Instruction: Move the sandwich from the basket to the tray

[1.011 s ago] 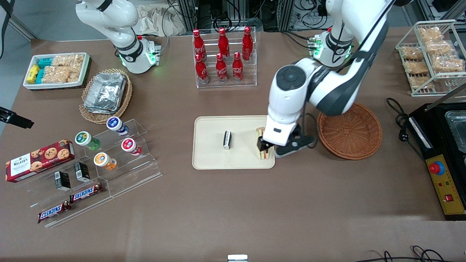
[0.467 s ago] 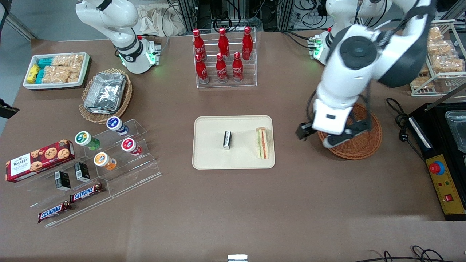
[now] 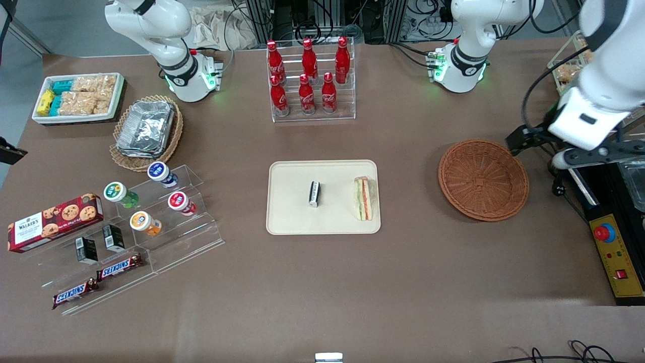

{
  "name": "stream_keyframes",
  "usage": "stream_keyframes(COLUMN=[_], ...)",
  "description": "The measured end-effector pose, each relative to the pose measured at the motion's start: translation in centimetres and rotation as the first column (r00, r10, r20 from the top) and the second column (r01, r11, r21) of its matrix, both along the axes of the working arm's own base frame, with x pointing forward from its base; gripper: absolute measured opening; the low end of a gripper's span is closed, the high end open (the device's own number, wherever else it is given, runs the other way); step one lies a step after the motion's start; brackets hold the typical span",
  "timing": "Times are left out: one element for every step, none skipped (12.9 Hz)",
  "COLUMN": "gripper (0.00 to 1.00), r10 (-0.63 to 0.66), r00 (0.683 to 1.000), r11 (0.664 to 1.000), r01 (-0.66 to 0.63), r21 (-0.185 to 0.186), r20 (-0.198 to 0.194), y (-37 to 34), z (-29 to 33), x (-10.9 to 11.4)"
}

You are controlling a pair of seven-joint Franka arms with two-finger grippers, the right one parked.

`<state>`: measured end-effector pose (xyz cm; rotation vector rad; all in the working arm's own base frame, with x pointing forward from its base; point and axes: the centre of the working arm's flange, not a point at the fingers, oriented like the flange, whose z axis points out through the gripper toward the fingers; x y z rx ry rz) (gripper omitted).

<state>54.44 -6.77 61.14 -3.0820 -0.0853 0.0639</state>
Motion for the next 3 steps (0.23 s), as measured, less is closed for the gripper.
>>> stream_keyframes(gripper=[1.00,1.00,1.00], r10=[-0.036,-0.060,-0.077], r00=[0.999,0.998,0.997], r11=[0.999,0.998,0.997], r01=[0.036,0.060,0.077], r21=[-0.004,-0.006,-0.007], r20=[-0.014,-0.021,-0.018], y=[1.7,2.7,2.9], z=[0.1,0.2,0.4], x=[-0.1,-0.2,-0.2])
